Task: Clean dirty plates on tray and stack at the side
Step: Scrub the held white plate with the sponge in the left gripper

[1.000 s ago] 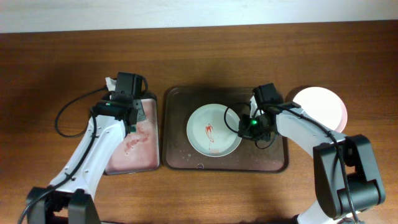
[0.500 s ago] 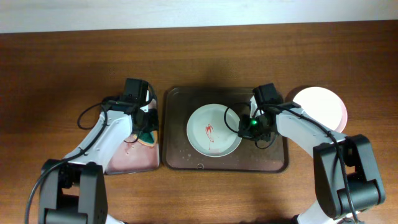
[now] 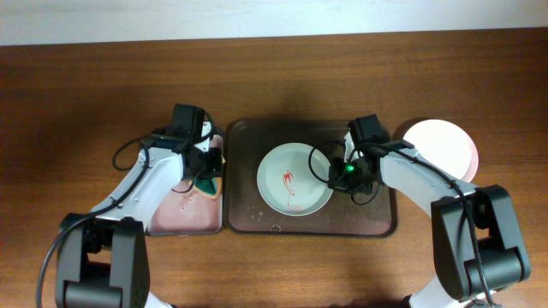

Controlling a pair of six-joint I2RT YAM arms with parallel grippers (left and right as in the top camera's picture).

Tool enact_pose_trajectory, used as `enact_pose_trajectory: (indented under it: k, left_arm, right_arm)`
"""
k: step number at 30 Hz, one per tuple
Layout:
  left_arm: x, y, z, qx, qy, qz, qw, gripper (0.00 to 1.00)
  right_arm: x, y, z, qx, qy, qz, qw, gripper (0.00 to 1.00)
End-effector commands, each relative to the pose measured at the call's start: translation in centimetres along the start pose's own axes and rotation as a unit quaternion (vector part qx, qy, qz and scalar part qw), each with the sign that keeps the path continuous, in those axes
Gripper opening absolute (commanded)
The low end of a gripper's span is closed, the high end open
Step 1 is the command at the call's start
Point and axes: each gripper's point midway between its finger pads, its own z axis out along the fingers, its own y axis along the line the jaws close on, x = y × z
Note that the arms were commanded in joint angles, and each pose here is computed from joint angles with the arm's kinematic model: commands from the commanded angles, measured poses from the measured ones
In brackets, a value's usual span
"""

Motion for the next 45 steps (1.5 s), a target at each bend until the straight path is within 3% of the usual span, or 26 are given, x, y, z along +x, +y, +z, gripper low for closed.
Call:
enact_pose_trajectory:
  k: [1,5,9,11,14,17,19,23,27,31,35,45]
  left_arm:
    - [-4.3,-1.5,-4.8,0.02,-0.08,0.016,0.996,0.0]
    - [-3.7,-9.3,-5.9,0.161,-0.076,0.048,0.983,0.0]
    - [-1.8,-15.2,-4.0,0.189,-0.054,0.07,0.978,0.0]
    - [-0.4,-18.1,-1.8,0.199,-0.03,0.049,0.978,0.0]
    - [0.7,-19.6,0.2,0.201,-0.003,0.011,0.98,0.0]
    - [1.6,-21.1,1.7,0.205,0.005,0.022,0.978,0.0]
    - [2.2,-21.4,2.6,0.198,0.011,0.028,0.98,0.0]
    - [3.0,-16.0,4.8,0.044,0.004,0.022,0.999,0.0]
    - [1.5,-11.8,4.3,-0.035,-0.016,0.002,0.999,0.0]
    - [-1.8,-14.4,-0.4,0.031,-0.064,0.031,0.997,0.0]
    - [-0.7,-19.6,-1.8,0.136,-0.046,0.036,0.989,0.0]
    - [3.5,-21.0,4.5,0.097,0.02,0.034,0.994,0.0]
  right_arm:
    - [0.5,-0.8,0.4,0.018,0.007,0.004,1.0,0.04]
    - [0.9,-0.1,0.4,0.0,0.017,0.005,1.0,0.04]
    - [1.5,0.1,0.3,-0.009,0.029,0.008,0.999,0.04]
    - [1.5,0.1,0.3,-0.009,0.031,0.008,0.999,0.04]
    - [1.5,0.1,0.3,-0.009,0.031,0.008,0.999,0.04]
    - [1.5,0.1,0.3,-0.009,0.031,0.008,0.999,0.04]
    - [1.5,0.1,0.3,-0.008,0.031,0.008,0.999,0.04]
    - [1.6,0.1,0.3,-0.008,0.032,0.009,0.999,0.04]
    - [1.6,0.1,0.3,-0.008,0.032,0.009,0.999,0.04]
    - [1.6,0.1,0.3,-0.008,0.032,0.008,0.999,0.04]
    - [1.6,0.1,0.3,-0.008,0.032,0.008,0.999,0.04]
    - [1.6,0.1,0.3,-0.008,0.032,0.008,0.999,0.04]
